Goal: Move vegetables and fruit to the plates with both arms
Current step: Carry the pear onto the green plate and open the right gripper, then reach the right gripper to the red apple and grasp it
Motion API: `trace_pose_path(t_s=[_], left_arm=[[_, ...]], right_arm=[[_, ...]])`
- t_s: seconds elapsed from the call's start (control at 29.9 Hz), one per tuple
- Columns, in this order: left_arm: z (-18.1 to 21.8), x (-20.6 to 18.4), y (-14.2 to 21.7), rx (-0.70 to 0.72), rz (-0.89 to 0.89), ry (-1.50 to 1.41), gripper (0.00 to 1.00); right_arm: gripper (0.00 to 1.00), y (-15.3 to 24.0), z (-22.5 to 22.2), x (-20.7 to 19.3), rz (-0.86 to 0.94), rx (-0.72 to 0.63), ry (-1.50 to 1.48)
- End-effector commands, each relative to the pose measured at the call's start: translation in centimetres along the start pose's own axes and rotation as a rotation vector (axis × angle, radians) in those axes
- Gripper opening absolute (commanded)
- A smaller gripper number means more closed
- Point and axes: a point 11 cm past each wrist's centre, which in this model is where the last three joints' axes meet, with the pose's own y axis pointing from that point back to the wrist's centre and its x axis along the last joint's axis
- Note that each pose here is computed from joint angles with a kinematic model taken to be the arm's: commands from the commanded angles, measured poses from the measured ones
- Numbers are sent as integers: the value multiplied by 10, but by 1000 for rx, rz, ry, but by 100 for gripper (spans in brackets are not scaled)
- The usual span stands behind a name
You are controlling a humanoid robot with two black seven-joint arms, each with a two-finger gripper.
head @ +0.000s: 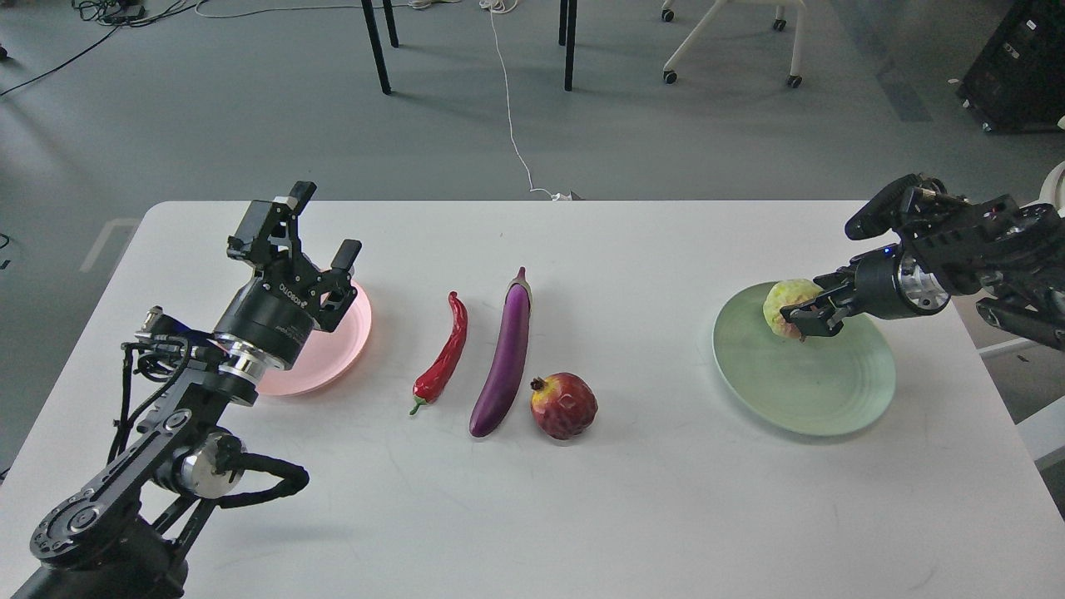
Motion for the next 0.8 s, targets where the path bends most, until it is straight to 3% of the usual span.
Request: trace_pose_path(t_s=[0.0,0.2,0.4,0.77], left_arm=[[1,1,0,0,-1,-4,100],[2,4,1,4,0,-15,100],[2,4,1,5,-1,-13,100],[2,4,3,6,0,-17,100]], right_arm=[[97,-1,-1,1,20,3,1],[97,14,-14,26,81,56,-4],[97,41,-88,88,174,263,61],[97,8,-165,82,92,451,124]])
